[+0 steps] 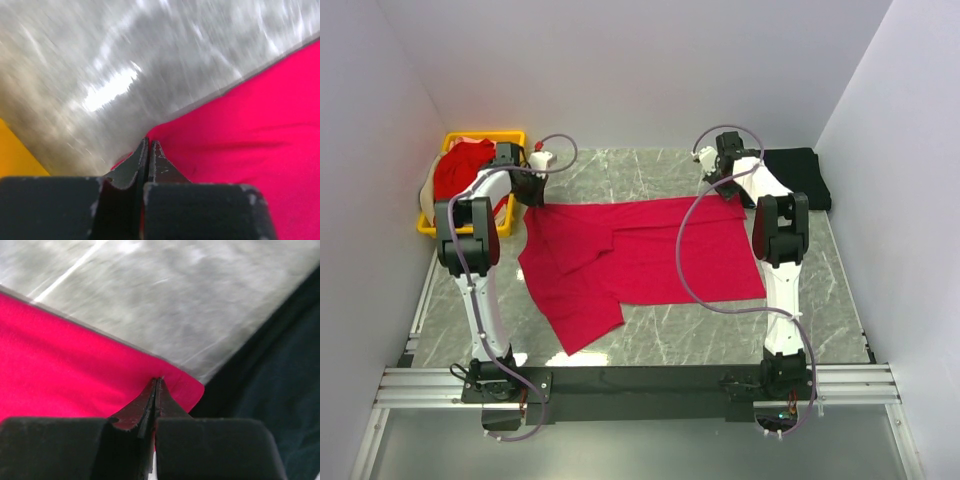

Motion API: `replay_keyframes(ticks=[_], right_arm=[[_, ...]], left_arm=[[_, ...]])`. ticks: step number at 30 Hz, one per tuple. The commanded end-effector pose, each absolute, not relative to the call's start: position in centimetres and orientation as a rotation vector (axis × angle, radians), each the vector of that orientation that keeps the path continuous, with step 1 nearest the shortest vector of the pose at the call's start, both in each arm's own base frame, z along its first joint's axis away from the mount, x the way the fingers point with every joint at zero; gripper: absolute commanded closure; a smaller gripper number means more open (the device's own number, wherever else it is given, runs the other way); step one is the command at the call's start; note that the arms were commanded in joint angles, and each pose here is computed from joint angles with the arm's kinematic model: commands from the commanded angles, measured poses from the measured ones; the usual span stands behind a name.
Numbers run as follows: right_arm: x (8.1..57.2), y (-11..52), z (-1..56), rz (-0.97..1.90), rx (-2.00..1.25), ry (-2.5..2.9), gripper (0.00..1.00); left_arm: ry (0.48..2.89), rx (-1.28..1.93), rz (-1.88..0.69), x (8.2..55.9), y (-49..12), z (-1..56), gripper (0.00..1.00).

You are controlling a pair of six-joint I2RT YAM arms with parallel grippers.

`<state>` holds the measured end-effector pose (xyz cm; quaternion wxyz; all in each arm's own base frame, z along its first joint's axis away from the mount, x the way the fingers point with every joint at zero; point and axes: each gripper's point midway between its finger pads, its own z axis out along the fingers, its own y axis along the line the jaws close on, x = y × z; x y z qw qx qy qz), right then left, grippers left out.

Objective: Fold and stack the t-shirts
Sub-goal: Fold the tshirt

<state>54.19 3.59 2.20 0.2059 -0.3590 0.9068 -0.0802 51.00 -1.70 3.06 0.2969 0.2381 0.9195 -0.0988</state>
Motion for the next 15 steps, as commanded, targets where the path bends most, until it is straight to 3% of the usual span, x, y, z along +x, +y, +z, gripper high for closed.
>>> replay_keyframes(ticks=[1,8,9,11,12,13,15], right_arm=[[56.2,2.3,2.6,-0.351,-0.865,2.482,1.0],[56.9,2.6,2.5,-0.375,-0.83,2.486,1.0],[57.2,2.8,2.9,-0.375,-0.818,2.476,0.93],[57.4,3.4,4.1,-0.348,-0.793,2.463,0.72],[57.6,3.7,4.9,-0.336,-0.781,2.45,0.53],[57.5,3.9,6.6,-0.323,-0.772,2.431,0.49],[57.0,4.8,8.6,-0.264,-0.768,2.403,0.43]], left_arm=[[2.352,0.584,-0.197,55.0,-1.3,5.1,0.99],[2.283,0.509,-0.13,58.4,-0.5,5.6,0.99],[2.284,0.49,-0.12,58.6,-0.3,5.6,0.99],[2.269,0.471,-0.116,59.3,-0.2,6.6,0.82],[2.253,0.484,-0.153,59.4,-0.7,7.4,0.75],[2.228,0.495,-0.184,59.5,-0.9,8.5,0.61],[2.16,0.507,-0.223,59.0,-1.4,12.3,0.51]])
